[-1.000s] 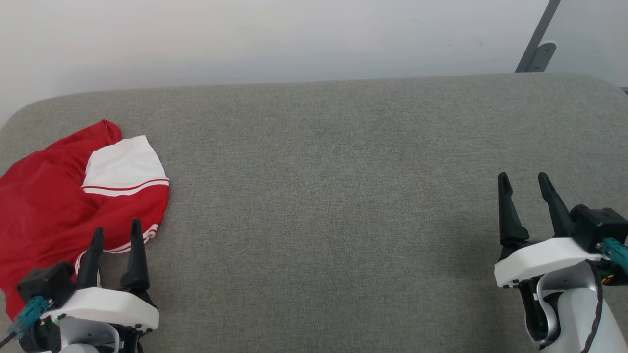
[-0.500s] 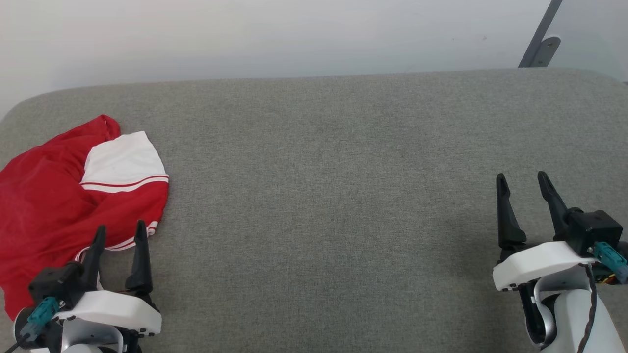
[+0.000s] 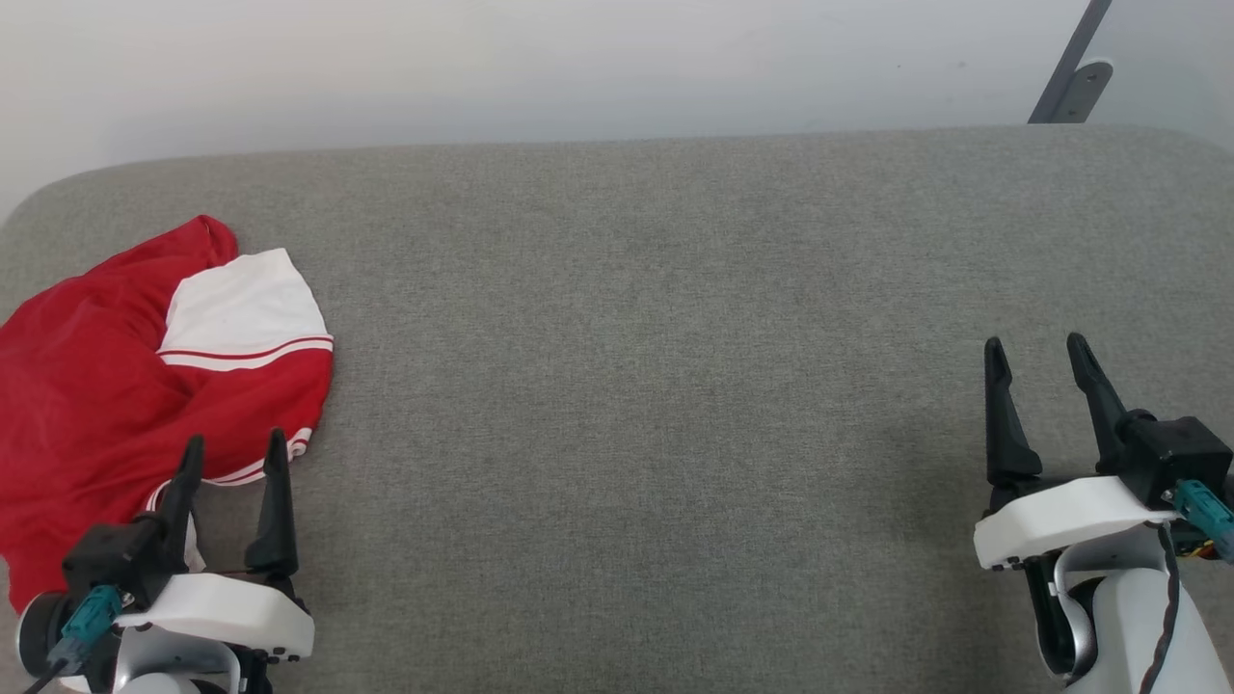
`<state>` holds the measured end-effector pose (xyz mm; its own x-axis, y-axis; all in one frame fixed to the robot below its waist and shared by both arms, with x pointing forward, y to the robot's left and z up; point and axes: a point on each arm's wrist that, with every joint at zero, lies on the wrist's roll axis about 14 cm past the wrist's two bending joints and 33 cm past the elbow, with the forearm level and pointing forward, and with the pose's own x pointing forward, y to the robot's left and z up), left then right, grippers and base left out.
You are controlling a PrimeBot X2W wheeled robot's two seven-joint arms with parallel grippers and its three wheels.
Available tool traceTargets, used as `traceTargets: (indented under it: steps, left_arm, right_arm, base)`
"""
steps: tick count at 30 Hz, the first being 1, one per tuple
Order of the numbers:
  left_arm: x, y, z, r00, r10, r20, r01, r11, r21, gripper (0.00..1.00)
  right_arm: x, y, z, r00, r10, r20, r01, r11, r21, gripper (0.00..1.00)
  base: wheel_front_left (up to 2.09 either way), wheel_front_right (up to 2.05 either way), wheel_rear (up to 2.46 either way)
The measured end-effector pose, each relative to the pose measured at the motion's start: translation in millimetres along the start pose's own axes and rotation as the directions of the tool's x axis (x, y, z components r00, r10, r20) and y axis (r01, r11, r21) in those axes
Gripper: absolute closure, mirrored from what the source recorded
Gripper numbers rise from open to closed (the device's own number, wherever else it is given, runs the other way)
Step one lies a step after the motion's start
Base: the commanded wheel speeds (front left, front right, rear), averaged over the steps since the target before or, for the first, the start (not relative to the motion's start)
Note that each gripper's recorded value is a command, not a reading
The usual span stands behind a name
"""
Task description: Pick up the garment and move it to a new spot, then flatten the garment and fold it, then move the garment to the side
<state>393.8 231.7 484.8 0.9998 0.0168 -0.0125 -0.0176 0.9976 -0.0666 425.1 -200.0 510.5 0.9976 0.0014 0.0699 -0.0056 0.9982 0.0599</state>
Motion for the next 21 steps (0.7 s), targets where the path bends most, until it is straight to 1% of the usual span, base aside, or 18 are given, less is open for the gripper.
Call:
traceTargets:
  steps: [10,13,17,21]
  left_arm:
    - [-2,7,-3,1.0,0.012,-0.001,-0.012,0.999,0.037,0.0]
    - [-5,13,-3,0.999,0.033,0.003,-0.033,0.999,0.043,0.0]
    - [-16,25,-5,0.997,0.075,-0.004,-0.074,0.996,0.042,0.0]
    - [-33,47,-5,0.989,0.146,-0.006,-0.146,0.988,0.044,0.0]
  right_arm:
    - [5,5,-2,1.0,0.014,0.007,-0.014,1.0,-0.015,0.0]
    - [9,15,-5,0.999,0.044,0.007,-0.044,0.999,-0.02,0.0]
    - [16,41,-12,0.993,0.119,-0.009,-0.119,0.992,-0.032,0.0]
    - [21,85,-22,0.971,0.238,-0.029,-0.239,0.971,-0.024,0.0]
  base:
    - [0.0,0.0,0.0]
    - [0.0,0.0,0.0]
    - [0.0,0.0,0.0]
    - [0.0,0.0,0.0]
